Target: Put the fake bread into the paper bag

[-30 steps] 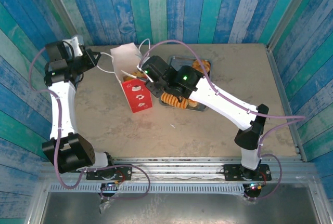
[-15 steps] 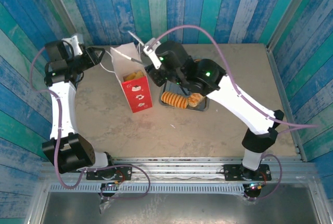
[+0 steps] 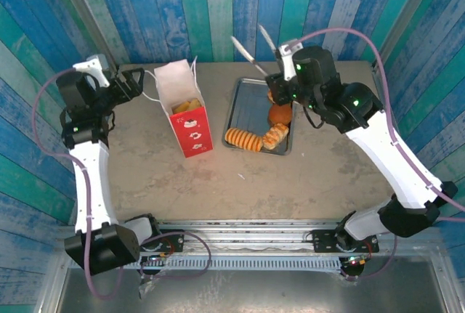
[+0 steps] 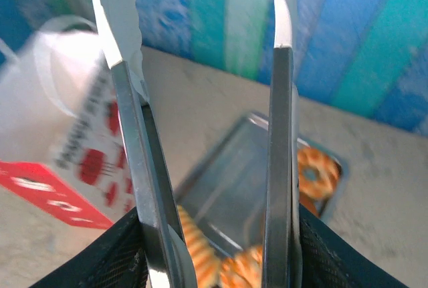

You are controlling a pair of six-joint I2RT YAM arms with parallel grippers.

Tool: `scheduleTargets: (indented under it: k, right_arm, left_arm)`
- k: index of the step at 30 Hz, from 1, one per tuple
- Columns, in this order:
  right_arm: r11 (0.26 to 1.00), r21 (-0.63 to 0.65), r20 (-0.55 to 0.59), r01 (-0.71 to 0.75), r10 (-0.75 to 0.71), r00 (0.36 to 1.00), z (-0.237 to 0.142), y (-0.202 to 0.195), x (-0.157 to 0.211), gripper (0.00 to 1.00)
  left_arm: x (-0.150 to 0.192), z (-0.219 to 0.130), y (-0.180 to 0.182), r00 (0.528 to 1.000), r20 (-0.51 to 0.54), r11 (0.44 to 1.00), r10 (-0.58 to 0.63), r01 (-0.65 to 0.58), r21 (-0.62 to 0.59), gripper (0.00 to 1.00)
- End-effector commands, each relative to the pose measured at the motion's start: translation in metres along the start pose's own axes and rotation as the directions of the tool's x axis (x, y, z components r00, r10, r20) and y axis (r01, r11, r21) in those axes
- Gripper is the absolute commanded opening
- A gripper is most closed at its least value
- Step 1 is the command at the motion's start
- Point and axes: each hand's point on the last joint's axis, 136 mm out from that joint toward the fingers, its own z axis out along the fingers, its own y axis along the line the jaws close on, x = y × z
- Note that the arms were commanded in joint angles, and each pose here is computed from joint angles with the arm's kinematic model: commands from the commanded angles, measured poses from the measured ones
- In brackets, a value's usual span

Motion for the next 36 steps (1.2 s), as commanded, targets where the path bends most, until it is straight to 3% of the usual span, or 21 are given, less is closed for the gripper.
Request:
scheduleTargets:
  k: [1, 5, 14, 24, 36]
  right_arm:
    - [0.994, 0.032, -0.095, -0.102, 0.105, 0.990, 0.018, -0.027, 0.038, 0.53]
    - [0.980, 0.114, -0.226, -0.164, 0.186, 0.956, 0.043, -0.067, 0.087, 0.52]
    - [0.960, 0.241, -0.468, -0.140, 0.241, 0.850, 0.068, -0.091, 0.161, 0.52]
    - [0.967, 0.228, -0.617, -0.112, 0.232, 0.752, 0.080, -0.093, 0.200, 0.53]
    - [0.971, 0.224, -0.667, -0.082, 0.214, 0.714, 0.096, -0.096, 0.211, 0.54]
  left_arm:
    - [-0.006, -0.014, -0.002, 0.997, 0.072, 0.999, 0.033, -0.031, -0.026, 0.98]
    - [0.009, -0.022, 0.006, 0.996, 0.083, 0.997, 0.041, -0.035, -0.075, 0.96]
    - [0.039, -0.028, 0.023, 0.997, 0.033, 0.988, 0.069, -0.064, -0.142, 0.95]
    - [0.042, -0.024, 0.022, 0.998, 0.023, 0.992, 0.052, -0.049, -0.119, 0.94]
    - [0.045, -0.022, 0.021, 0.999, 0.010, 0.993, 0.045, -0.043, -0.107, 0.94]
